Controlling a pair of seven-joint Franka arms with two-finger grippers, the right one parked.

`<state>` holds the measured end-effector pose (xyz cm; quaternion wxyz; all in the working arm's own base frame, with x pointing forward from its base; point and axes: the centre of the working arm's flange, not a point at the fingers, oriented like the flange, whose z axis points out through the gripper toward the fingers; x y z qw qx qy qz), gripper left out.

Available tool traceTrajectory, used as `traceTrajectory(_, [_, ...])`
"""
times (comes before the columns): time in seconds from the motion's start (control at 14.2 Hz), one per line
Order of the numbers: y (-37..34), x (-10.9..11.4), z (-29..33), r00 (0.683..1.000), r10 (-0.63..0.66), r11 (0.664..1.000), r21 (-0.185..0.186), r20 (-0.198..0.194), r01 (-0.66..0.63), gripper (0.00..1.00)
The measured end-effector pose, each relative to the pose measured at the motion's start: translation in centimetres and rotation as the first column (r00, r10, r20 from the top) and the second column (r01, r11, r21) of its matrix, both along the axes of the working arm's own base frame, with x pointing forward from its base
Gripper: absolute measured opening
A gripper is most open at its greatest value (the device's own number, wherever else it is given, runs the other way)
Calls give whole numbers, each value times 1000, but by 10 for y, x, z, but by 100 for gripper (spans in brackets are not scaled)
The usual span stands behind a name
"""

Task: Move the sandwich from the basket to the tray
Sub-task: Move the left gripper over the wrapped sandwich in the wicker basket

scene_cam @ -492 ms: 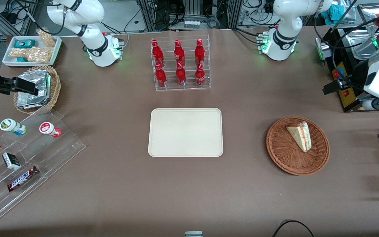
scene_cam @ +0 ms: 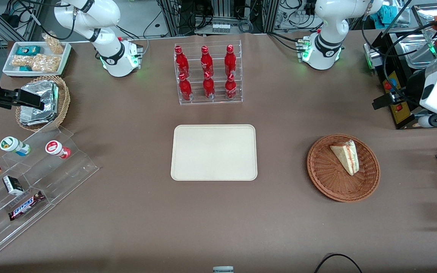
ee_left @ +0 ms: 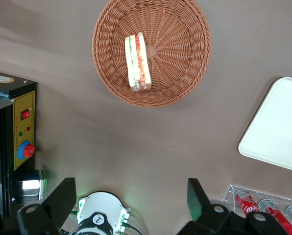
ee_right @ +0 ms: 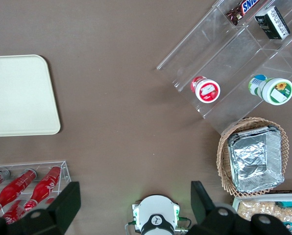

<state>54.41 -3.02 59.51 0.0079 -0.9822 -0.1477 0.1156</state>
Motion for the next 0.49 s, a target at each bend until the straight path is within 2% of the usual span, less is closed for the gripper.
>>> traceTrajectory(0.35, [22,31,-75,993,37,999,-8,-115,-38,100])
traceTrajectory(0.49, [24,42,-116,994,43,999,-12,-103,-44,100])
